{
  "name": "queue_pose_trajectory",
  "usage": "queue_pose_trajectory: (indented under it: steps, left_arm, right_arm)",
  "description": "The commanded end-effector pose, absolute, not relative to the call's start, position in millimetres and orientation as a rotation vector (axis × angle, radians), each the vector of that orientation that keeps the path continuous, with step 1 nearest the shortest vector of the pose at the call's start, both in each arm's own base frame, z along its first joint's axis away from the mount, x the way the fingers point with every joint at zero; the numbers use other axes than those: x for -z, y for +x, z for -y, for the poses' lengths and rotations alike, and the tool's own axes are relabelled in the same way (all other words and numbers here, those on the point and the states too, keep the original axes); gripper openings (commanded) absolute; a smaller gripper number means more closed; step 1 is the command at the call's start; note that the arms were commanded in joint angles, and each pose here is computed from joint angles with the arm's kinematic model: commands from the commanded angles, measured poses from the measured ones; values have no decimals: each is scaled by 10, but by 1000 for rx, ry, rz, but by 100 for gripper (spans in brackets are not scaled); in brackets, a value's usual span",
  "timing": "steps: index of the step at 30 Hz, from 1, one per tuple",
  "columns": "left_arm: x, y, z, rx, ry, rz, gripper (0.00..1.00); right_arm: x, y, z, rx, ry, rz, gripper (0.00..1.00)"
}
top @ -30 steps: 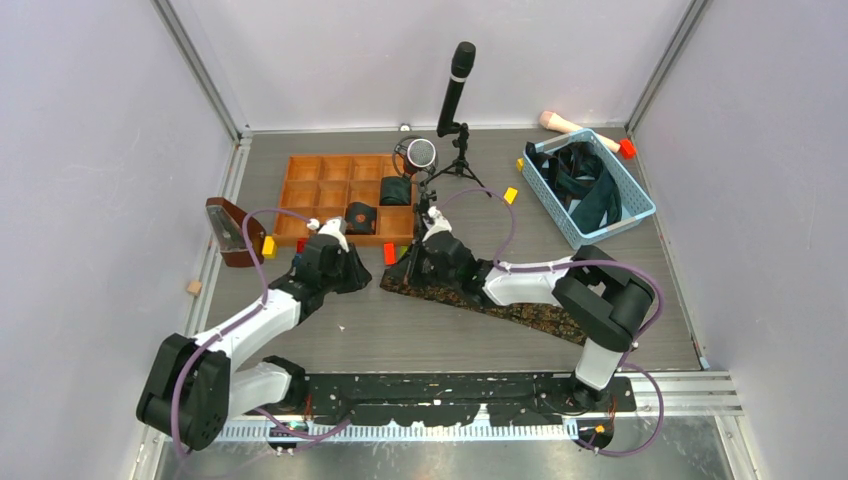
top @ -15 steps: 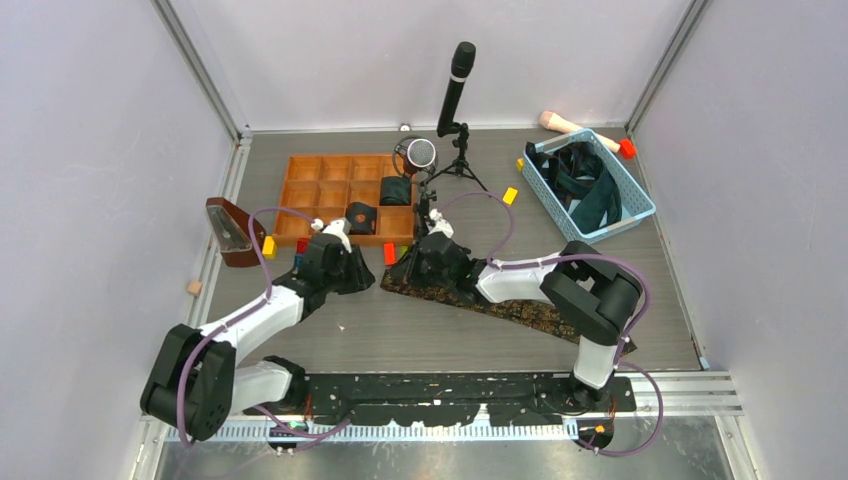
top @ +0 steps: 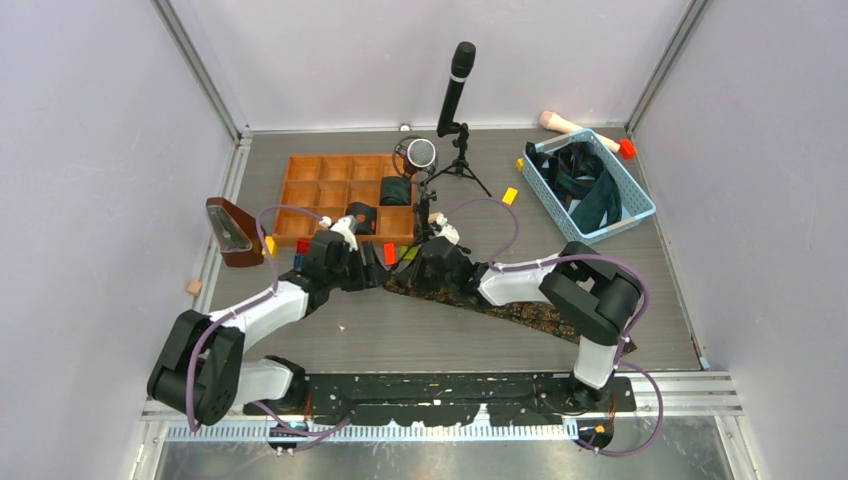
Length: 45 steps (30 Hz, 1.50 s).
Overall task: Roll the ties
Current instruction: Roll the tie at the center of the board.
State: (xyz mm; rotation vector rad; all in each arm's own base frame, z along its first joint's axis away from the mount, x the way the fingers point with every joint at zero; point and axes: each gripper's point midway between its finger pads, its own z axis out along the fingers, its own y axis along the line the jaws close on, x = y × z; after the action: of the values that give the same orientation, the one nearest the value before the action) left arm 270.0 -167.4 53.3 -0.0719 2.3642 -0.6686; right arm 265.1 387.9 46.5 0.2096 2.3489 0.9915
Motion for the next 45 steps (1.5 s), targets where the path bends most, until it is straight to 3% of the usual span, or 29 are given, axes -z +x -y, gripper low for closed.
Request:
queue_pose_trajectory:
  steps: [1,14,29,45]
  left_arm:
    - [-740,2816,1914,837,-39,-2275,61]
    - [-462,2857,1939,840,-102,-2329,61]
    - [-383,2811,1976,879,-110,-2339,43]
    - [-389,2812,1991,888,-99,-2337,41]
  right_arm:
    - [-456,2660,-3812,-960,232,-2350,0]
    - [-481,2647,-3805,-952,208,-2356,0]
    - [-710,2643,-3835,-990,141,-2307,0]
    - [-572,2567,-3806,-985,151,-2358,0]
